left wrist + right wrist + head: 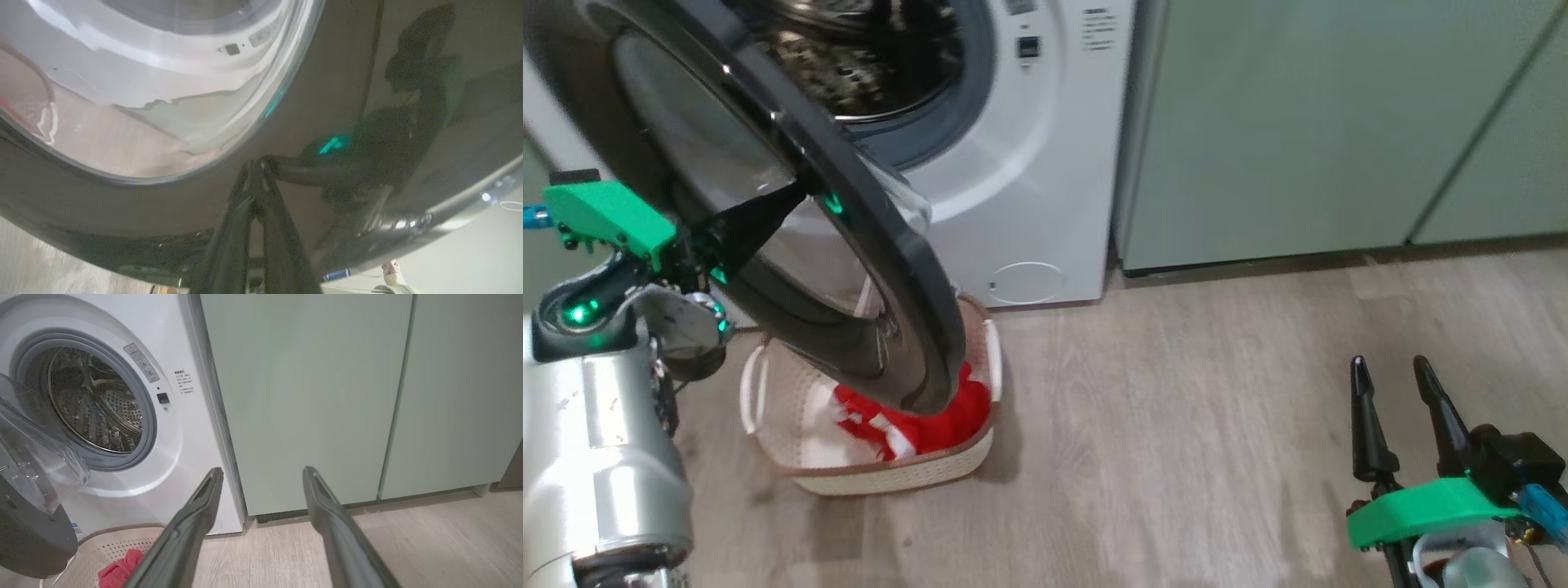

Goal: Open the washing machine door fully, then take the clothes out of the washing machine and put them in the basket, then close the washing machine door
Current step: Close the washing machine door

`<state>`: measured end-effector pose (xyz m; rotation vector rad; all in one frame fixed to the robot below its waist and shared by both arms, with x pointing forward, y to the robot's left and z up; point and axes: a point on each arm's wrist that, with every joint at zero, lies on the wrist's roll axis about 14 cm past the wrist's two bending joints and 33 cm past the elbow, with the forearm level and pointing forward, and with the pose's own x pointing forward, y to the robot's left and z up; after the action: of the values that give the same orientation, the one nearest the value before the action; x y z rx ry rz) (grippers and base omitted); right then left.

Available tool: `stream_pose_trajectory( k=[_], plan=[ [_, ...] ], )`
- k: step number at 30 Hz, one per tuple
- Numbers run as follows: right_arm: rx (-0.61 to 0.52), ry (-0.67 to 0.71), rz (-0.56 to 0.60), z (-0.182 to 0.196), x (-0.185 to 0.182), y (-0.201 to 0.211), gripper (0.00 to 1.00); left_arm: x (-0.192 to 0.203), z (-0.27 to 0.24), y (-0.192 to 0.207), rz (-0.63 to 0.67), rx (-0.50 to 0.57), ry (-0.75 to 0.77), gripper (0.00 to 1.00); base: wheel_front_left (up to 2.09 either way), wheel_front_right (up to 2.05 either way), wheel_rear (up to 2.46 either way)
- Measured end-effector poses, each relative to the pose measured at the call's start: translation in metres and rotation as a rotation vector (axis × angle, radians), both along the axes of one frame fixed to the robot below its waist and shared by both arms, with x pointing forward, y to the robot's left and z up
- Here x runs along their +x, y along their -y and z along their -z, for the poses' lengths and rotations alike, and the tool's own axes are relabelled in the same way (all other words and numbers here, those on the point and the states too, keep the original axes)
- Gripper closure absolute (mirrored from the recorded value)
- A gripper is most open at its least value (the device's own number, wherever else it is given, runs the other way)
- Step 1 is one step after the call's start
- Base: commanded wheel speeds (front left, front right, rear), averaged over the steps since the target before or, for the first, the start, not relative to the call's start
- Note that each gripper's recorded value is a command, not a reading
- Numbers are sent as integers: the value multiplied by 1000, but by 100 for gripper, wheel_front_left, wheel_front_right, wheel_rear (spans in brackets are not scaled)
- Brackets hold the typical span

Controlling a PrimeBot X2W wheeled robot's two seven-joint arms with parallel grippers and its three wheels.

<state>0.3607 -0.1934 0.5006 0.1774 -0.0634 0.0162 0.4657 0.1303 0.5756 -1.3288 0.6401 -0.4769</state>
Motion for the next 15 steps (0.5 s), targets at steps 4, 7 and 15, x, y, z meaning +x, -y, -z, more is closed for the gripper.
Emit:
stream_pose_trajectory(
  k=[4,7,15],
  plan=[
    [-4,-1,45,0,-9,15,0,6,4,24,40,-11,-1,100,0,0,0],
    [-6,-2,67,0,-13,23,0,8,7,37,60,-19,2,100,0,0,0],
    [-5,5,63,-2,-10,21,0,8,10,27,2,-32,30,100,0,0,0]
  ],
)
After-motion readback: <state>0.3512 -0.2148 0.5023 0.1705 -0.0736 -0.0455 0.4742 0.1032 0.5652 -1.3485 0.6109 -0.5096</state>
